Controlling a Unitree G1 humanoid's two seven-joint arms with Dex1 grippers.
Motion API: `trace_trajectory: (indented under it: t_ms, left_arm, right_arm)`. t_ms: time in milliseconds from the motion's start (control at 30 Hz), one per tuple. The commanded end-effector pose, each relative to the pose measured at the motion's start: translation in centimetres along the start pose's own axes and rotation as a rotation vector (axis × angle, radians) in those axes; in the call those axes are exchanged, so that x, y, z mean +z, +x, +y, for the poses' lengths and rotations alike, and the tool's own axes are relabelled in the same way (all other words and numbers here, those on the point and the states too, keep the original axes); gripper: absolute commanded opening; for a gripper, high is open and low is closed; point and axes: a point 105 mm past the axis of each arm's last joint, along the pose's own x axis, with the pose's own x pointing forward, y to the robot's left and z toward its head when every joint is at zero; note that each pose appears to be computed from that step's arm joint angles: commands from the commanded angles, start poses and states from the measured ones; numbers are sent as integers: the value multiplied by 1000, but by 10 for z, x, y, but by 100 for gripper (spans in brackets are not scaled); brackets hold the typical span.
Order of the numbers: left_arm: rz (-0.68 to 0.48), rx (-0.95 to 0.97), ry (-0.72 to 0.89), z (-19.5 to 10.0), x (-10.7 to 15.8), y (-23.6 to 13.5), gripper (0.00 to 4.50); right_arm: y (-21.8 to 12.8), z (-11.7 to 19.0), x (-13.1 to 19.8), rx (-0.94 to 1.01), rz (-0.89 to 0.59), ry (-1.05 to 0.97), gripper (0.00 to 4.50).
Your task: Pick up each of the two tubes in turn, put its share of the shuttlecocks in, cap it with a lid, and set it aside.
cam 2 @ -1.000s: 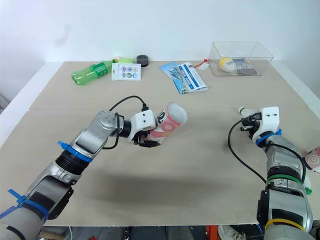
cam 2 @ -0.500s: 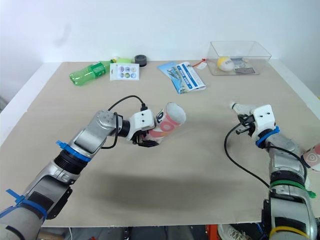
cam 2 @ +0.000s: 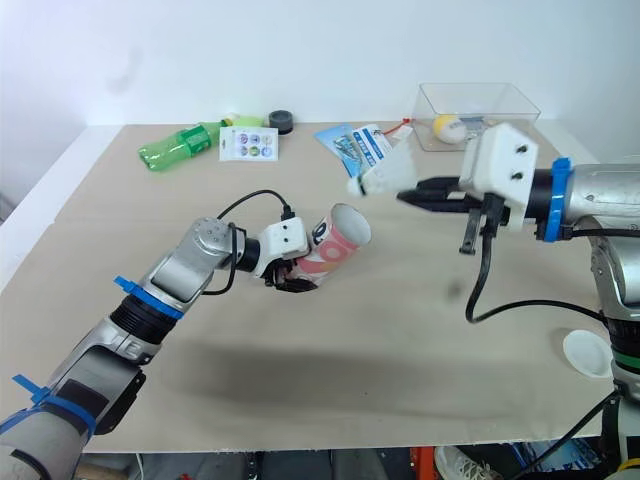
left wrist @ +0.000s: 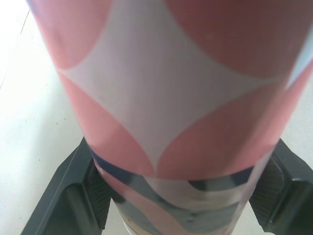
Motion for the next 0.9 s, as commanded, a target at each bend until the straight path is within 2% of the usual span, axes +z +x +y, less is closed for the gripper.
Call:
trace_trajectory:
  t_ms: [33, 400, 533, 567, 600, 667, 700, 767, 800, 900]
  left_arm:
    - [5, 9, 6, 1, 1, 0, 306]
    - [-8, 5, 5, -1, 5, 3, 306]
    - [-8, 11, 0, -1, 4, 2, 306]
    - [-9, 13, -2, -1, 4, 1, 306]
    - [-9, 15, -3, -1, 3, 1, 306]
    - [-8, 15, -4, -1, 3, 0, 306]
    - [-8, 15, -5, -1, 2, 0, 306]
    - [-5, 15, -4, -2, 2, 0, 306]
    - [-4, 15, -4, -2, 1, 0, 306]
    - [-3, 13, 6, -2, 2, 0, 306]
  right_arm:
    - [-1, -1, 11, 31, 10, -82, 3]
    - [27, 4, -5, 179, 37, -214, 3]
    - [27, -1, 5, 184, -16, -183, 102]
    - [25, -2, 8, 180, -24, -177, 143]
    - [24, -4, 10, 174, -26, -178, 206]
    - [22, -4, 12, 181, -35, -165, 271]
    - [20, -8, 16, 160, -59, -158, 333]
    - [14, -18, 25, 116, -118, -97, 424]
    - [11, -26, 30, 76, -148, -78, 438]
    - [5, -48, 29, 2, -155, -38, 438]
